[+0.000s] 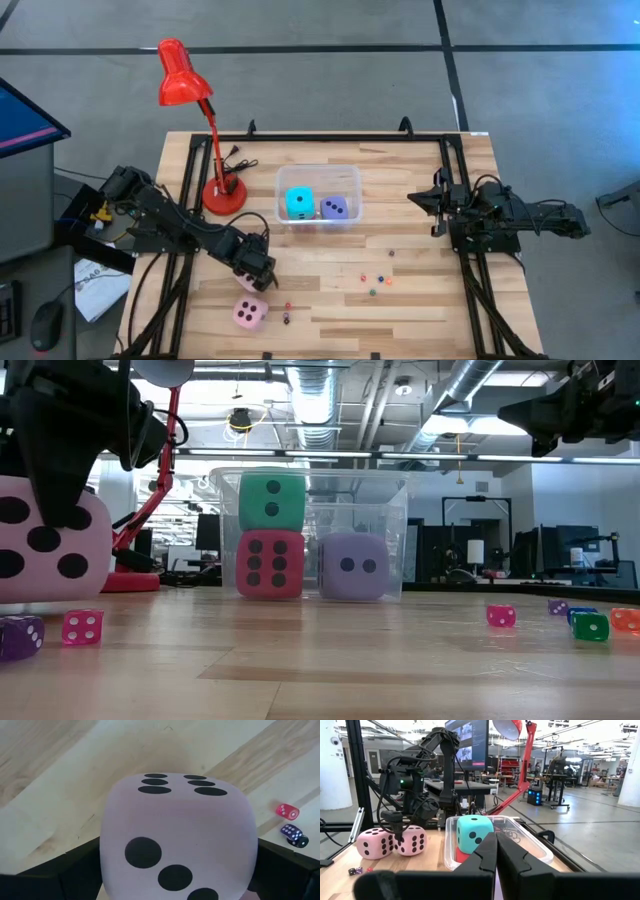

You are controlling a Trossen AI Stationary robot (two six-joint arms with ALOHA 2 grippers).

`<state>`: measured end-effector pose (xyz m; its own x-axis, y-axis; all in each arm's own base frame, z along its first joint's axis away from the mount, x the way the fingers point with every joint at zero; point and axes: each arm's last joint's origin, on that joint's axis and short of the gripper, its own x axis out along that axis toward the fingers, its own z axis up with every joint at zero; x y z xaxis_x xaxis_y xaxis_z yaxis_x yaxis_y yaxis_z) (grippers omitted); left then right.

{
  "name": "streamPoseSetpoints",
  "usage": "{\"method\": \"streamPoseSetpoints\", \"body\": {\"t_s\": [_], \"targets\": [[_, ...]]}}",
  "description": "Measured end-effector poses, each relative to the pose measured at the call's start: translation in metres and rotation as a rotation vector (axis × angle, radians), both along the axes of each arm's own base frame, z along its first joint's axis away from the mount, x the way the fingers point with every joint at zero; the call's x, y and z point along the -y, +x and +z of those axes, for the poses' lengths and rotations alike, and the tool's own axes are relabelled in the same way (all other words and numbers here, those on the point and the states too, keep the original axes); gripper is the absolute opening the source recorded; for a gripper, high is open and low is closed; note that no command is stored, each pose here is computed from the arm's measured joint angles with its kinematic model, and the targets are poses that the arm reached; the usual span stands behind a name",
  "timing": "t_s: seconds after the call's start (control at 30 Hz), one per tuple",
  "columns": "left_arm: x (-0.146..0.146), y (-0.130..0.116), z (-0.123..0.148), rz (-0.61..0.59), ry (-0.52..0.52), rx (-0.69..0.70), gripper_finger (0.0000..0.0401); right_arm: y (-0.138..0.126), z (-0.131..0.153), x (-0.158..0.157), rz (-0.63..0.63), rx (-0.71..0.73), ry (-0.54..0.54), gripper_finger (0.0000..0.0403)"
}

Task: Pick & Place Dice
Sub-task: Put the large pink die into the transparent bin

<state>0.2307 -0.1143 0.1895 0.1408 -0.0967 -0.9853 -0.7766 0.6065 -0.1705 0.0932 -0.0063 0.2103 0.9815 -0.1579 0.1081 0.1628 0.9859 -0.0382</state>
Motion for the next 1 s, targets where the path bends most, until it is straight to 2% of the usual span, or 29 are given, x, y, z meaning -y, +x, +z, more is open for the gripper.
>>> {"method": "streamPoseSetpoints", "body": {"t_s": [0.27, 0.4, 0.8, 1.0], "targets": [[-0.001, -0.001, 0.002, -0.003, 0.002, 0.008, 0.0385, 0.000, 0.000, 0.000, 0.000, 0.000, 0.000, 0.0000], [-0.004, -0.001, 0.011, -0.017, 0.032, 0.086, 0.0384, 0.000, 0.000, 0.000, 0.000, 0.000, 0.000, 0.0000], [-0.026, -0.016, 0.068, 0.081, 0.174, 0.481, 0.0385, 0.000, 0.000, 0.000, 0.000, 0.001, 0.000, 0.0000], [-0.030, -0.010, 0.095, 0.013, 0.278, 0.754, 0.0384, 0.000, 0.000, 0.000, 0.000, 0.000, 0.000, 0.0000]]}}
